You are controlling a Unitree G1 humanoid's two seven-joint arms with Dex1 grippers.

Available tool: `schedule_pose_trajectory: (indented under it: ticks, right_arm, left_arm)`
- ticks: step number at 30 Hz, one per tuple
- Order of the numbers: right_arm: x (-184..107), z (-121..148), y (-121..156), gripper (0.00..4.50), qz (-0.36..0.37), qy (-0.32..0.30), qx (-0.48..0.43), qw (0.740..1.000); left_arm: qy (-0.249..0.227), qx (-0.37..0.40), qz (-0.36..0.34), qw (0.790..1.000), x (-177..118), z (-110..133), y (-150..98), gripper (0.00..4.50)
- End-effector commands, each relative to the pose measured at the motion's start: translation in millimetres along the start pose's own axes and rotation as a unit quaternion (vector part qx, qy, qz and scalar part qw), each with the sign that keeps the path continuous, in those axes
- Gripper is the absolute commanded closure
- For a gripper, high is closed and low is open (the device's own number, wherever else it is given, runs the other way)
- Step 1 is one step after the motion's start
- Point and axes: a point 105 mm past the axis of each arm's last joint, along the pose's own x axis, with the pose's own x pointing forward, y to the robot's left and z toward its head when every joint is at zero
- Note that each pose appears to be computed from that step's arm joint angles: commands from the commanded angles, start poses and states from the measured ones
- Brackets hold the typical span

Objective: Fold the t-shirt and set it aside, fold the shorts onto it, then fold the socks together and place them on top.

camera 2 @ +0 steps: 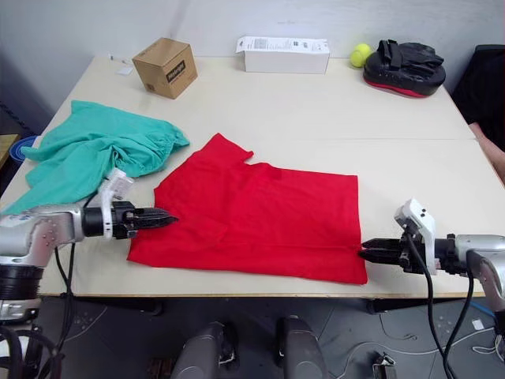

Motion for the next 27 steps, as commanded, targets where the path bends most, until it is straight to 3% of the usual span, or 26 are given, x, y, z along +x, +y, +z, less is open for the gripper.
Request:
schedule_pose_trajectory:
  ticks: [1,4,6,8,13,18,23,27]
  right_arm:
    - [-23,24,0,1.49,-0.025,-0.015,-0.084,0.996]
    - [-21,44,18,0.54,-0.005,-0.035,-0.163,0.986]
    - [-12,51,37,0.53,0.030,-0.039,-0.193,0.980]
    - [3,57,53,1.02,0.054,-0.047,-0.213,0.974]
    - [47,61,82,2.80,0.101,-0.041,-0.292,0.950]
    - [87,59,88,4.49,0.110,-0.036,-0.345,0.931]
    - [110,40,84,4.50,0.106,-0.001,-0.365,0.925]
    - [108,10,73,4.50,0.096,0.054,-0.359,0.927]
  left_arm:
    - [-0.047,0.053,-0.033,0.997,-19,29,-24,1.11]
    - [-0.018,0.153,-0.080,0.985,-21,27,-57,0.21]
    - [0.003,0.200,-0.105,0.974,-16,19,-73,0.01]
    - [0.017,0.224,-0.125,0.966,-4,9,-82,0.00]
    - [0.081,0.326,-0.136,0.932,25,-28,-80,1.24]
    - [0.103,0.357,-0.109,0.922,44,-40,-57,2.84]
    - [0.128,0.349,-0.108,0.922,50,-56,-46,4.43]
    - [0.129,0.329,-0.098,0.930,55,-60,-41,4.47]
